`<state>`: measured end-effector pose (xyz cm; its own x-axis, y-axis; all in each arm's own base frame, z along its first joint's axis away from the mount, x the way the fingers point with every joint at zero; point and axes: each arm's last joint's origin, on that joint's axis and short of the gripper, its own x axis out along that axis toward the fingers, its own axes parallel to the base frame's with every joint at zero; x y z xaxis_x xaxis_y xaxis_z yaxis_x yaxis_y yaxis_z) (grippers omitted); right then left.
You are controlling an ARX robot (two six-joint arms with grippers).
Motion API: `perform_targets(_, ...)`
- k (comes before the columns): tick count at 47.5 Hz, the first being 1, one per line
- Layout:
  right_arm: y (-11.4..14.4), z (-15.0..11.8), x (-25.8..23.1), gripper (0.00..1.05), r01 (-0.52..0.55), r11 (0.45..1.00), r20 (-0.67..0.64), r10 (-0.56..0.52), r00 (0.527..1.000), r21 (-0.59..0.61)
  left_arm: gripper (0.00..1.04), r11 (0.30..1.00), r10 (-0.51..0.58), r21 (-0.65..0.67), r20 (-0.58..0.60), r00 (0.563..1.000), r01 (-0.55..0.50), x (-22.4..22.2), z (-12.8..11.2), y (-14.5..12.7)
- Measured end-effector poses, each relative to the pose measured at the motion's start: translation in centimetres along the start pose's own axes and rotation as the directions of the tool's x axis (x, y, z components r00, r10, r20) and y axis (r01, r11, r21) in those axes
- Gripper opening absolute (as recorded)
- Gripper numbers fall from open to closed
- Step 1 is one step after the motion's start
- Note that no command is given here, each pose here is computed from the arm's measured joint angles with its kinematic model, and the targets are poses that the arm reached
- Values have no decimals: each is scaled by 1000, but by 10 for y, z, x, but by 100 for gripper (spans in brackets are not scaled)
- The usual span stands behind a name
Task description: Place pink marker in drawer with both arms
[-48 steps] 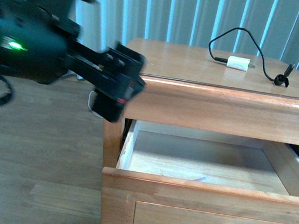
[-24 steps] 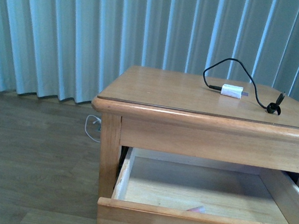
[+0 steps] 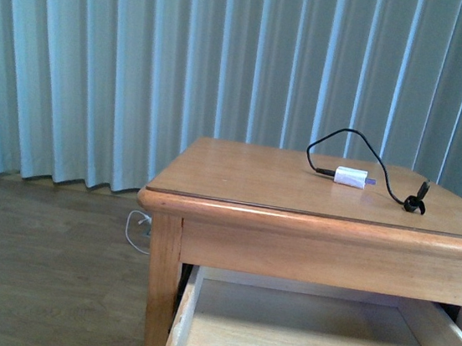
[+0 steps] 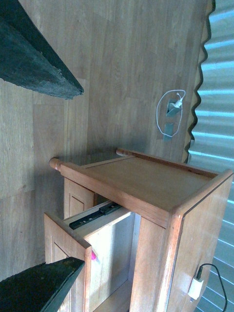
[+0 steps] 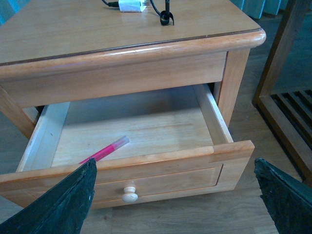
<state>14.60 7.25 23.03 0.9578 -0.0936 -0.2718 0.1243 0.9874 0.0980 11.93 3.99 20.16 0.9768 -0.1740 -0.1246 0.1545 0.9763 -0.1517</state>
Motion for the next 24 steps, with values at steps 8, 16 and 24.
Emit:
perform_targets(8,0,0,0,96,0,1000,0,0,1000,0,99,1000,0,0,0,1000,0,0,0,0)
perform_targets(16,0,0,0,96,0,1000,0,0,1000,0,99,1000,0,0,0,1000,0,0,0,0)
perform_targets(24,0,0,0,96,0,1000,0,0,1000,0,72,979,162,102,138,977,-176,-1,-9,-8)
